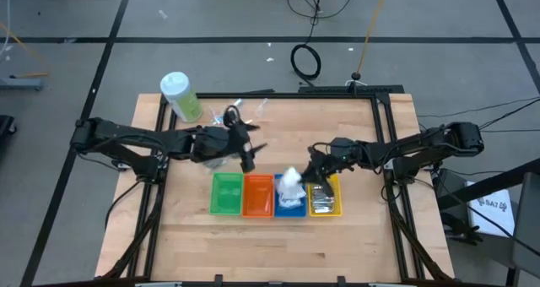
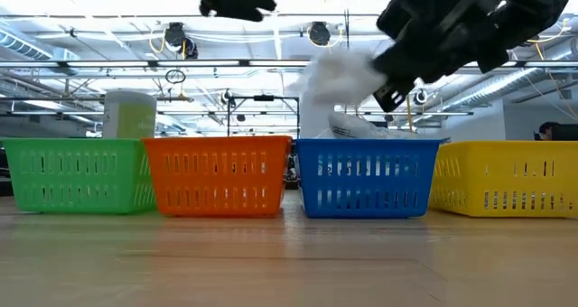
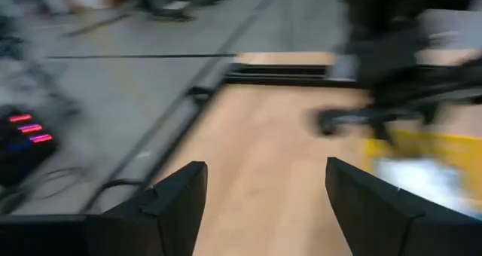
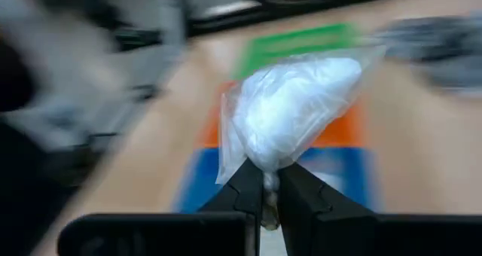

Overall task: Pick & Place Travel size toiletries
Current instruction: Put the cotton pack into the blue basket

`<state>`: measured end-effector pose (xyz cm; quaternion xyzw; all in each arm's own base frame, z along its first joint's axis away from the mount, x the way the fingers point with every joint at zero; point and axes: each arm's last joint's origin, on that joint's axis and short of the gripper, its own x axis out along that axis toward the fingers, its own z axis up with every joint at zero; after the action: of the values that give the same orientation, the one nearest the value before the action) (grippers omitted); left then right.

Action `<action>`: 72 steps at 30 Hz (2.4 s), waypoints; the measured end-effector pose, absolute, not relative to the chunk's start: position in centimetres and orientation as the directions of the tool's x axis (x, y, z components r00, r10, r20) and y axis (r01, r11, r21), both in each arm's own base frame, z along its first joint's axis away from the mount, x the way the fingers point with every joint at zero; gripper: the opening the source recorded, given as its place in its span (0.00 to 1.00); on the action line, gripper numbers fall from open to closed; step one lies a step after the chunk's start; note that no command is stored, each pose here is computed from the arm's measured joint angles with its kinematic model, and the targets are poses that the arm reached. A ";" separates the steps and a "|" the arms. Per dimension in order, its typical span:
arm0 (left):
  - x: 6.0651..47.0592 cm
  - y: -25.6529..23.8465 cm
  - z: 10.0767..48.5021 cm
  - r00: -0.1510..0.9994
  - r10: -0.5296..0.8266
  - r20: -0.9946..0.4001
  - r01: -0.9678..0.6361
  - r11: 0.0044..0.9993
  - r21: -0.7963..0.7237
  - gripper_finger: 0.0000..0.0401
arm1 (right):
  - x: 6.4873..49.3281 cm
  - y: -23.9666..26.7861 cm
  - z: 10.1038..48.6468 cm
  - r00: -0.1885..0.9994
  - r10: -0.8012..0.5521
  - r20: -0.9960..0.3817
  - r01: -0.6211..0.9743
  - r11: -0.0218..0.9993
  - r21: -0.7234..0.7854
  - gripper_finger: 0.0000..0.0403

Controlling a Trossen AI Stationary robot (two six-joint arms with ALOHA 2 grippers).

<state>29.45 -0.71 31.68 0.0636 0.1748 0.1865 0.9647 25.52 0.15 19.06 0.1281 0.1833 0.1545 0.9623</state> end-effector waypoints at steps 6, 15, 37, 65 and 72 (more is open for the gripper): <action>28.5 0.1 31.5 0.785 0.513 -0.346 -0.464 0.858 0.221 0.68 | 25.2 1.9 18.9 0.785 0.535 -0.312 -0.397 0.822 0.408 0.03; 28.6 1.3 30.9 0.755 0.545 -0.363 -0.505 0.838 0.207 0.68 | 25.9 1.7 15.7 0.751 0.485 -0.447 -0.283 0.849 0.446 0.04; 28.4 2.0 30.4 0.727 0.560 -0.398 -0.522 0.827 0.211 0.68 | 26.1 0.9 17.1 0.840 0.378 -0.389 -0.244 0.903 0.353 0.45; 28.3 2.0 30.2 0.718 0.559 -0.416 -0.519 0.827 0.215 0.68 | 26.5 0.2 17.3 0.923 0.031 -0.384 -0.006 0.998 0.065 0.49; 28.3 2.0 30.2 0.717 0.559 -0.417 -0.520 0.827 0.213 0.68 | 26.7 0.2 18.1 0.951 0.028 -0.308 -0.030 1.000 -0.002 0.49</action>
<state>28.30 1.95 30.16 0.0402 0.2378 0.2913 0.9257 26.74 0.20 18.08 -0.0031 0.1557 0.0147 0.9877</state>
